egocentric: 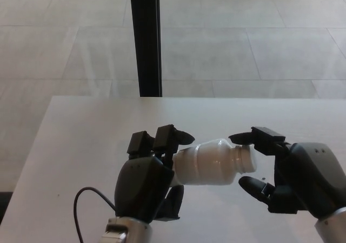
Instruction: The robot uses its left hand to to lift the bottle kept on the middle of the desk and tilts it towards its right hand. It then uses its right hand to rotate its cap to open it and places the bottle and cap back on the desk
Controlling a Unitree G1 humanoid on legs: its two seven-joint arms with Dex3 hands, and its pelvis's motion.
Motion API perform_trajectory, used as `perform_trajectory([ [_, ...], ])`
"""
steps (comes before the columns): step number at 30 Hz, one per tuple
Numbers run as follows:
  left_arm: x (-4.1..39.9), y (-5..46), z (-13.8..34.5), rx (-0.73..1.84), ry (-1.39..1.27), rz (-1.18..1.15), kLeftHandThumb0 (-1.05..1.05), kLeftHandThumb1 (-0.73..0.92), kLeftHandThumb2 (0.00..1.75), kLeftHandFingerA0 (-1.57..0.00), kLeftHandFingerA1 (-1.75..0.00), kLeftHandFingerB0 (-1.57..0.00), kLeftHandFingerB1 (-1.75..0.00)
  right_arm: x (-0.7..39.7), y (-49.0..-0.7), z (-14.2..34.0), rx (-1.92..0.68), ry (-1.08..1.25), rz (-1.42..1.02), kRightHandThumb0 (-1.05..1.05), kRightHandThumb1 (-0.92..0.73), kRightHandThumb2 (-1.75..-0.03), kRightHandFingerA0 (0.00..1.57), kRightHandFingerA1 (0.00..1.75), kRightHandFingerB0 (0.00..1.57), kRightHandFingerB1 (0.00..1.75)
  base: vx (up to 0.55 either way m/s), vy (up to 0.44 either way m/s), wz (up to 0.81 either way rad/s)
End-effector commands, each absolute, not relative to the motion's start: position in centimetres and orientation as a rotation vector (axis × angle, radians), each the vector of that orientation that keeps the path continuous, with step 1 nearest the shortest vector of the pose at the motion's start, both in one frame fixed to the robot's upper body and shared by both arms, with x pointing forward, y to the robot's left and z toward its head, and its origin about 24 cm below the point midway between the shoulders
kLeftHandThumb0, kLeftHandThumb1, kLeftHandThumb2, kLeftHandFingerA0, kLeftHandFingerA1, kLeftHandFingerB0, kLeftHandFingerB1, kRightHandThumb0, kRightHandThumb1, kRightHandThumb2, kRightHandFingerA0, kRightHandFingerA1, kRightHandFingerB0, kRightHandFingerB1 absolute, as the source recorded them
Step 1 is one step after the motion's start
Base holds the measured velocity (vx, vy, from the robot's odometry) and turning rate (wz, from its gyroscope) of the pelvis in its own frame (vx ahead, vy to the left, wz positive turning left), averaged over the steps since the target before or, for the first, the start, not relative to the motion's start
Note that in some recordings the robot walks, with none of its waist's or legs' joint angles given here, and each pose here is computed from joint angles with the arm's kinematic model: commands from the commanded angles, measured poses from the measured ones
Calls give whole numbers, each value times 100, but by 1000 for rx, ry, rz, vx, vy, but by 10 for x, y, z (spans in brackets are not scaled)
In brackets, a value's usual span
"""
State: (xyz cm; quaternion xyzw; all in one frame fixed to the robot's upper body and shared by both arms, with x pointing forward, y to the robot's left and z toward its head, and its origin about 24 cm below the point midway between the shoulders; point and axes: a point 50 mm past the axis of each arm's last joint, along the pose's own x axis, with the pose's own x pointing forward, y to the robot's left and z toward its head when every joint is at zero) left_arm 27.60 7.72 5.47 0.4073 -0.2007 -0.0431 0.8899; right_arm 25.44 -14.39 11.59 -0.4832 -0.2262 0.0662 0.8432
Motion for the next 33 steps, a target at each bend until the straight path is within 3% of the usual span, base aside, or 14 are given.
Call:
perform_trajectory([
  [1,276,79,55,850,-428,-76,19,53,129,-91,-175,-83,-149,253,-146,118,-1020,-512,127,-31,-73,-78,96,175,66,70,0,0,0],
  [3,276,79,55,845,-423,-73,15,49,131,-105,-175,-88,-146,253,-147,118,-1020,-514,138,-29,-74,-82,97,175,74,79,0,0,0],
  [7,277,80,55,857,-445,-74,21,49,129,-91,-175,-83,-151,255,-150,118,-1037,-507,141,-29,-72,-84,98,175,80,78,0,0,0],
  [15,276,81,55,852,-447,-68,18,50,132,-92,-175,-84,-147,256,-153,114,-1036,-463,147,-36,-72,-70,103,166,63,54,0,0,0],
  [17,276,80,55,861,-447,-71,19,50,129,-91,-175,-84,-152,256,-154,113,-1055,-454,147,-43,-70,-61,109,141,52,44,0,0,0],
  [20,277,80,56,851,-438,-71,11,50,131,-105,-175,-88,-146,257,-154,113,-1070,-457,146,-44,-69,-61,107,142,51,45,0,0,0],
  [21,277,80,56,861,-447,-67,18,50,131,-92,-175,-85,-148,256,-154,113,-1066,-450,152,-45,-69,-60,109,142,53,45,0,0,0],
  [25,277,79,55,853,-428,-70,16,52,131,-93,-175,-84,-148,256,-154,113,-1064,-458,156,-42,-69,-64,108,140,57,48,0,0,0],
  [26,276,79,55,853,-432,-70,18,50,129,-90,-175,-83,-151,256,-154,112,-1058,-459,152,-39,-70,-64,105,149,60,50,0,0,0],
  [27,277,79,55,848,-433,-70,20,50,130,-91,-175,-83,-152,255,-154,112,-1054,-480,156,-28,-72,-75,100,171,79,74,0,0,0],
  [28,277,79,55,854,-432,-72,20,50,129,-90,-175,-83,-152,255,-155,112,-1052,-482,156,-27,-70,-83,96,175,85,95,0,0,0],
  [30,277,79,55,857,-432,-73,20,50,129,-90,-175,-83,-152,255,-155,112,-1051,-483,157,-27,-70,-83,96,175,85,95,0,0,0],
  [31,275,80,54,851,-434,-74,18,51,129,-89,-175,-82,-153,254,-155,110,-1037,-498,155,-21,-62,-104,95,173,86,122,0,0,0],
  [33,275,80,54,850,-432,-78,17,52,128,-87,-175,-80,-153,253,-156,110,-1016,-532,148,-18,-60,-109,94,172,81,133,0,0,0],
])
